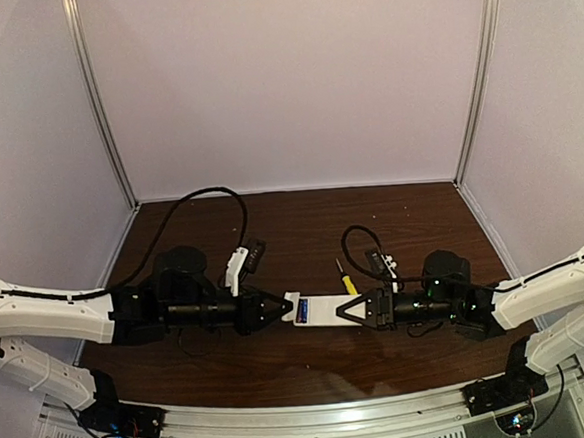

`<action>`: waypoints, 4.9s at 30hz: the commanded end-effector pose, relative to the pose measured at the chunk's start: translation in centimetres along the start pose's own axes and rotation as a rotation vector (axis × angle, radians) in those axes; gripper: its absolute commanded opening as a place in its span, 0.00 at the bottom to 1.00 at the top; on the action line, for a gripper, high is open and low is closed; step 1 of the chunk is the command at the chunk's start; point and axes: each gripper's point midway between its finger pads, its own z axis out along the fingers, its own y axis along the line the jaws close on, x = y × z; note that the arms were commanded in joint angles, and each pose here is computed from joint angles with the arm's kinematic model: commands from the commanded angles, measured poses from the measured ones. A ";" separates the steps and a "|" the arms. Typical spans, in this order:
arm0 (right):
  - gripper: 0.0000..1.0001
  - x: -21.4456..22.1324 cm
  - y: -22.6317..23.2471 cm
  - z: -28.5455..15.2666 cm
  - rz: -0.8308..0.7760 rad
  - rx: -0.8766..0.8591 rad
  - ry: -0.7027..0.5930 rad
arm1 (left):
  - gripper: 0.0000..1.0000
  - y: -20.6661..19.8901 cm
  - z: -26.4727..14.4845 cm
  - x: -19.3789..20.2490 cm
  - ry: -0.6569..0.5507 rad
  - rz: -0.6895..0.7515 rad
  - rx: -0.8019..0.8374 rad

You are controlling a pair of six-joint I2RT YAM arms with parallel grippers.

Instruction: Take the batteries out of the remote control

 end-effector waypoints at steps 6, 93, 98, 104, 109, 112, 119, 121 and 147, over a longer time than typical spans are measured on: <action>0.00 -1.0 0.5 0.4 -0.037 -0.011 -0.036 | 0.00 0.4 -1.0 -1.1 -0.058 0.021 -0.042; 0.00 -0.1 -4.4 2.0 0.037 0.109 -0.004 | 0.56 25.0 -9.2 4.4 0.288 -0.028 -1.203; 0.00 0.3 -4.8 2.0 0.042 0.121 0.010 | 0.59 22.4 -8.7 1.2 0.139 0.080 -1.065; 0.00 1.1 -5.0 2.0 0.055 0.115 0.049 | 0.74 17.8 -8.7 -2.8 -0.052 0.271 -0.923; 0.00 1.5 -4.2 1.8 0.038 0.096 0.083 | 0.88 14.0 -9.0 -5.4 -0.270 0.411 -0.723; 0.00 1.8 -3.8 1.6 0.030 0.102 0.115 | 0.97 11.7 -9.4 -5.4 -0.377 0.533 -0.588; 0.00 2.6 -2.9 0.6 0.044 0.118 0.176 | 0.97 8.7 -7.8 -4.6 -0.354 0.727 -0.410; 0.00 2.6 -2.5 0.3 0.047 0.127 0.181 | 0.97 7.6 -7.2 -3.8 -0.358 0.779 -0.324; 0.00 1.5 0.3 -1.1 0.147 0.121 0.111 | 0.94 1.2 -1.3 4.0 -0.261 1.028 0.163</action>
